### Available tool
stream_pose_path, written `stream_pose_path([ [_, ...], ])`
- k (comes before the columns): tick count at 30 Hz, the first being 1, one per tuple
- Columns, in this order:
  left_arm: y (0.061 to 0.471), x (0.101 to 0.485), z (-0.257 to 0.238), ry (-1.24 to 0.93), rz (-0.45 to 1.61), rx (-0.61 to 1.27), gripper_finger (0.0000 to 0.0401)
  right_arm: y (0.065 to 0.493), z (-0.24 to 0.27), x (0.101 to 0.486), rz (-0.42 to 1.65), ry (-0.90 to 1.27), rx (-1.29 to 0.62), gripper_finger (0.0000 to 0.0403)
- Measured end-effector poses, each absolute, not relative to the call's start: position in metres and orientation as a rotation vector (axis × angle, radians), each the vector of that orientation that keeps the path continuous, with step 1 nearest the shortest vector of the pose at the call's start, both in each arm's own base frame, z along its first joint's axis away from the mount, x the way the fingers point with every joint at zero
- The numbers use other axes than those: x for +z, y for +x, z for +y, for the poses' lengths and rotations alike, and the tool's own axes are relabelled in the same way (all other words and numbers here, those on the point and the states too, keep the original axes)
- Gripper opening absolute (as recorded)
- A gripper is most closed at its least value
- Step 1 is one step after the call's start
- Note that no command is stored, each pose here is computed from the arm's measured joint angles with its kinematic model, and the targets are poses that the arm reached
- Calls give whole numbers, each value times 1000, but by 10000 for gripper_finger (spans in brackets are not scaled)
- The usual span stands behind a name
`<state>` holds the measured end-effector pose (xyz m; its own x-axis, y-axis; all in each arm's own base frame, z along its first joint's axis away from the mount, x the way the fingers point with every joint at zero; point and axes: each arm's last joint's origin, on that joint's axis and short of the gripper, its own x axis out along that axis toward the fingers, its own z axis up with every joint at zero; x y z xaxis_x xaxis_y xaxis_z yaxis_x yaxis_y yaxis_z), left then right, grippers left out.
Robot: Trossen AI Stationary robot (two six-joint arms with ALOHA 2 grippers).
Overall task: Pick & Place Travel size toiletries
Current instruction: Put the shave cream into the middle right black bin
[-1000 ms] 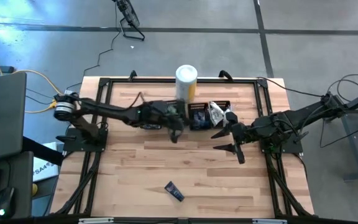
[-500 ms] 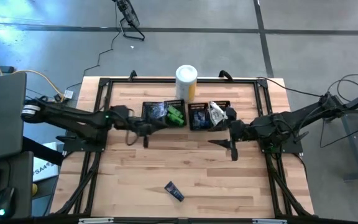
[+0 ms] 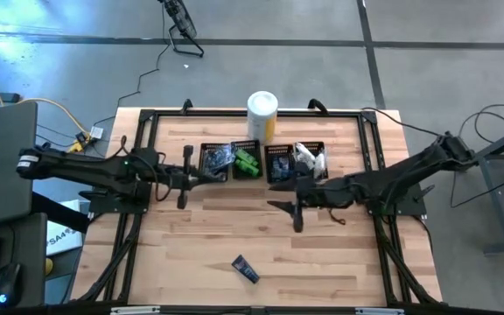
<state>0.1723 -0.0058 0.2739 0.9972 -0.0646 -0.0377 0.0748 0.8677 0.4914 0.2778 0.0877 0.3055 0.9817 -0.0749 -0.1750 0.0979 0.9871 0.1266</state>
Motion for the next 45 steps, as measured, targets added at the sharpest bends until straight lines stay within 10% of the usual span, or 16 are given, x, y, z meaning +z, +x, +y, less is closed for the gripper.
stream_pose_path([
  [33,143,282,-5,571,8,-75,6,368,200,256,844,582,23,15],
  [45,143,277,-5,547,51,-87,6,384,206,201,1061,749,-1,96],
])
